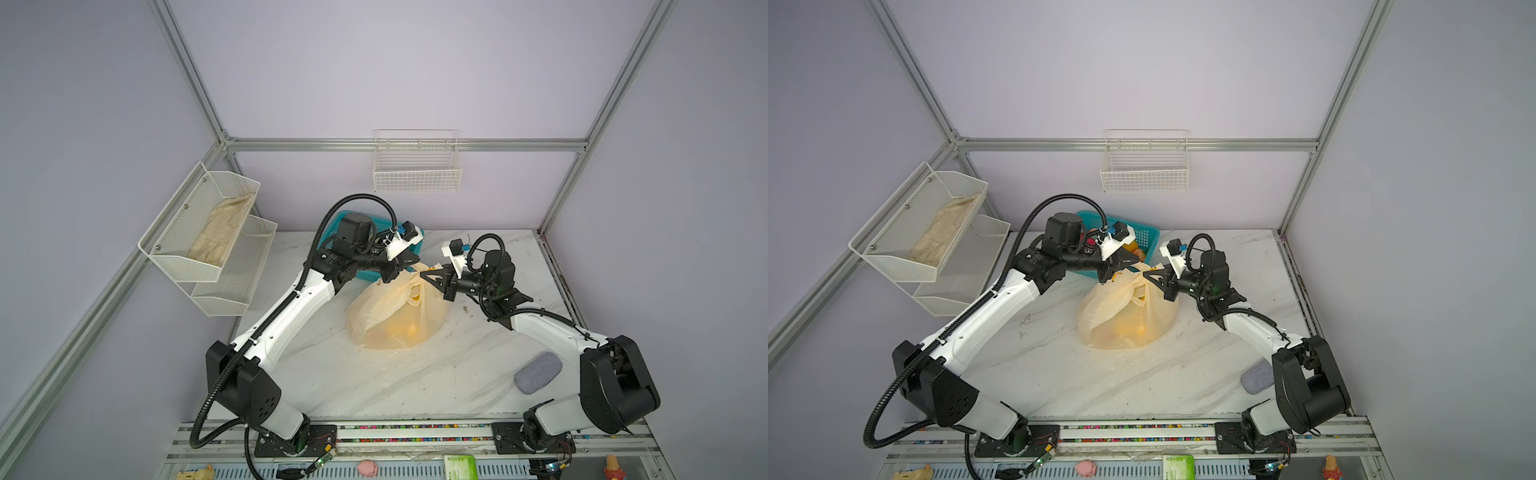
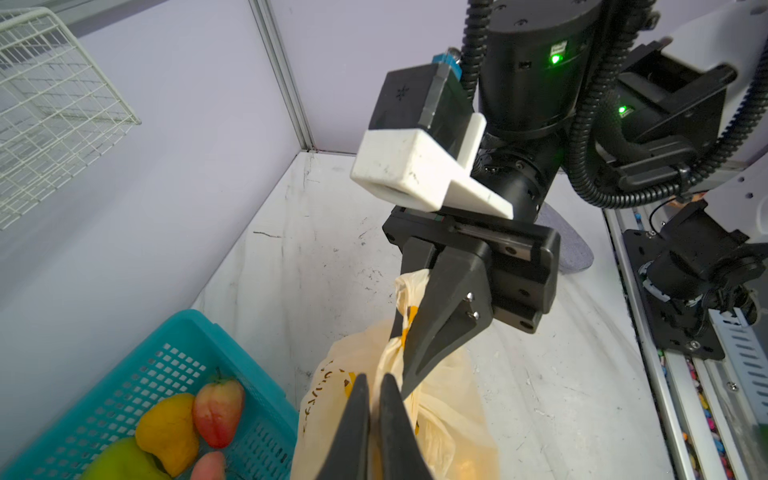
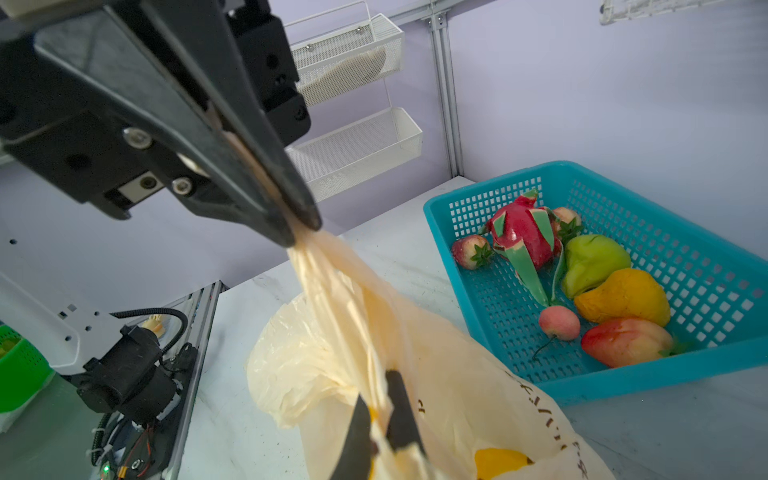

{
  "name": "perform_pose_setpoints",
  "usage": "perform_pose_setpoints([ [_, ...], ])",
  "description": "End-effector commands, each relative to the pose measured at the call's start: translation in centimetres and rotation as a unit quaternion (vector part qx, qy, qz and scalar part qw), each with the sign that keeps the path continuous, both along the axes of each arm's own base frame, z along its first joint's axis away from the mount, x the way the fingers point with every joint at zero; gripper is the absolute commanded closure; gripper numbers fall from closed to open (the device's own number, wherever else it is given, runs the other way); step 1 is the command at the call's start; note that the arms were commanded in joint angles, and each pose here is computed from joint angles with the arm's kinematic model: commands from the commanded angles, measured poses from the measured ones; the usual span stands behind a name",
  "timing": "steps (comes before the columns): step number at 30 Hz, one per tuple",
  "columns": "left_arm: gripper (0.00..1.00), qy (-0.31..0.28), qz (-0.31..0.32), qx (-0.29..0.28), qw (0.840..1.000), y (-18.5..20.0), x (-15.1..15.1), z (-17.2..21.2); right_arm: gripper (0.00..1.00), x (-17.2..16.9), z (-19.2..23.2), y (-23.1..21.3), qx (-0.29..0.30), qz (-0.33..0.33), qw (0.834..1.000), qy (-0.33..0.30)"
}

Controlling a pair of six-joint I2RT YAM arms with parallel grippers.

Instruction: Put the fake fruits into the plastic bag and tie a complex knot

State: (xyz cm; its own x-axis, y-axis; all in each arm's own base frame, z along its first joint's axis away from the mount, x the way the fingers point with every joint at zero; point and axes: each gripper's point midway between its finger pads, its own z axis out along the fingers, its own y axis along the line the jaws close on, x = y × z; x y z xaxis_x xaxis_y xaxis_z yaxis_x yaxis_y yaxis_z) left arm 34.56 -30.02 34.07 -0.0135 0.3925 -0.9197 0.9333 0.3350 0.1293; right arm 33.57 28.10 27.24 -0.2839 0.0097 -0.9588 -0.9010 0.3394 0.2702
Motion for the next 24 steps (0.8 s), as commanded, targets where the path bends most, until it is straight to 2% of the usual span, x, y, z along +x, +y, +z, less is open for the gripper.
perform_pose_setpoints([
  [1,1.0,-0.02,0.018,-0.042,0.999,0.1,-1.0,2.3,1.0,2.8,0.4,-0.8,0.015,-0.073,0.995,0.06],
  [4,1.0,-0.026,0.041,-0.069,0.996,0.1,-1.7,1.2,0.95,3.9,0.4,-1.0,0.06,-0.102,0.985,0.124],
  [7,1.0,-0.034,0.086,-0.099,0.991,0.4,-1.6,-0.2,0.91,3.8,0.5,-0.8,0.092,-0.102,0.979,0.149],
  [12,1.0,-0.025,0.111,-0.136,0.984,-0.1,-1.9,-2.3,0.89,3.5,0.3,-0.5,0.087,-0.095,0.981,0.143],
  [16,1.0,-0.009,0.123,-0.141,0.982,-0.2,-1.5,-4.2,0.86,3.4,0.1,-0.4,0.079,-0.089,0.984,0.133],
  [24,1.0,-0.001,0.125,-0.143,0.982,-0.5,-1.2,-5.4,0.76,2.8,-0.5,-0.2,0.048,-0.076,0.989,0.118],
])
